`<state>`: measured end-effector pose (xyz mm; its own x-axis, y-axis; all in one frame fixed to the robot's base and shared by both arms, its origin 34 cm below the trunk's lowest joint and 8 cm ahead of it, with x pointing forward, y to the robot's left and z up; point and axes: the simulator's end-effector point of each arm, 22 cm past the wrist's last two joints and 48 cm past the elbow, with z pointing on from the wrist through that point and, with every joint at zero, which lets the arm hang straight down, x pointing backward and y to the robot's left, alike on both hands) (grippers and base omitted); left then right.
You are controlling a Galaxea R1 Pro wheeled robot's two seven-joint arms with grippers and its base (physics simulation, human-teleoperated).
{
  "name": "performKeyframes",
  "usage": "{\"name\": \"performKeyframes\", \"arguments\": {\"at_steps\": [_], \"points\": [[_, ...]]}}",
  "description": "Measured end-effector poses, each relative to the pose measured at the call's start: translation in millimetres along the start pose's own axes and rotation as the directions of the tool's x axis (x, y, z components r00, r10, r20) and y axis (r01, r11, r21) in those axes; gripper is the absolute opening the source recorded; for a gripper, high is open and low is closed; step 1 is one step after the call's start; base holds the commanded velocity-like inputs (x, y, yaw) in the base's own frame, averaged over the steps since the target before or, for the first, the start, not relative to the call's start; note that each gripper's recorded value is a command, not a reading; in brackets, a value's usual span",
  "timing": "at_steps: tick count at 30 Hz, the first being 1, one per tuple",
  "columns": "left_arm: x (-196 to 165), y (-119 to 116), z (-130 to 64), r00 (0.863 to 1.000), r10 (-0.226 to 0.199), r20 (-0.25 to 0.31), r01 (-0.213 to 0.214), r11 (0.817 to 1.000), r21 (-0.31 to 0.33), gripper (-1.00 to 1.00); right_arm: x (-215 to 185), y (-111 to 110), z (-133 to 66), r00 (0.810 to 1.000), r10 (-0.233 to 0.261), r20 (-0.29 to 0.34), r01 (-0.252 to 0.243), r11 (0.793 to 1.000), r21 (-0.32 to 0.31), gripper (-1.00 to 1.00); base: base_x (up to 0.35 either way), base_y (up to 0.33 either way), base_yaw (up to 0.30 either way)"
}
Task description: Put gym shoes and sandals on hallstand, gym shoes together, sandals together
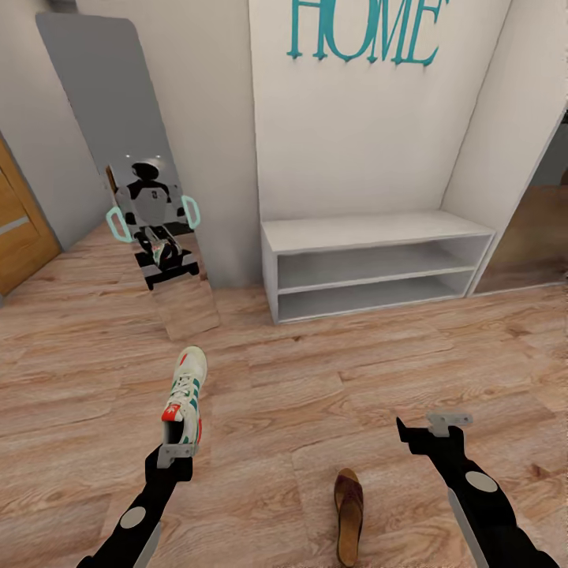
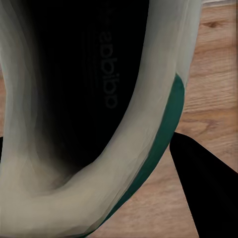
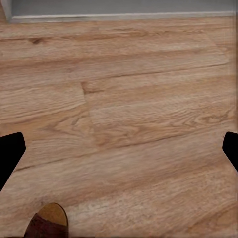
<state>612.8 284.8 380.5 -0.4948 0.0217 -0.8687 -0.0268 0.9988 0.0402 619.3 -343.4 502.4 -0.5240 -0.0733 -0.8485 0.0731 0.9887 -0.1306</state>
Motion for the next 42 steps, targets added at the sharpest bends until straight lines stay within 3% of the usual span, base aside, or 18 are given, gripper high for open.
{"name": "performKeyframes", "arguments": {"at_steps": [13, 42], "points": [[7, 0, 1.0, 1.000, 0.001, -0.013, -0.001, 1.000, 0.000, -1.00, 7, 1, 2.6, 1.000, -0.002, -0.015, 0.002, 1.000, -0.001, 1.00, 0.000, 0.268, -0.062], [18, -1, -3.2, 1.000, 0.002, -0.024, -0.002, 1.000, 0.001, -1.00, 22, 3, 8.3, 0.999, -0.006, -0.047, 0.006, 1.000, -0.003, 1.00, 0.000, 0.010, 0.000]]}}
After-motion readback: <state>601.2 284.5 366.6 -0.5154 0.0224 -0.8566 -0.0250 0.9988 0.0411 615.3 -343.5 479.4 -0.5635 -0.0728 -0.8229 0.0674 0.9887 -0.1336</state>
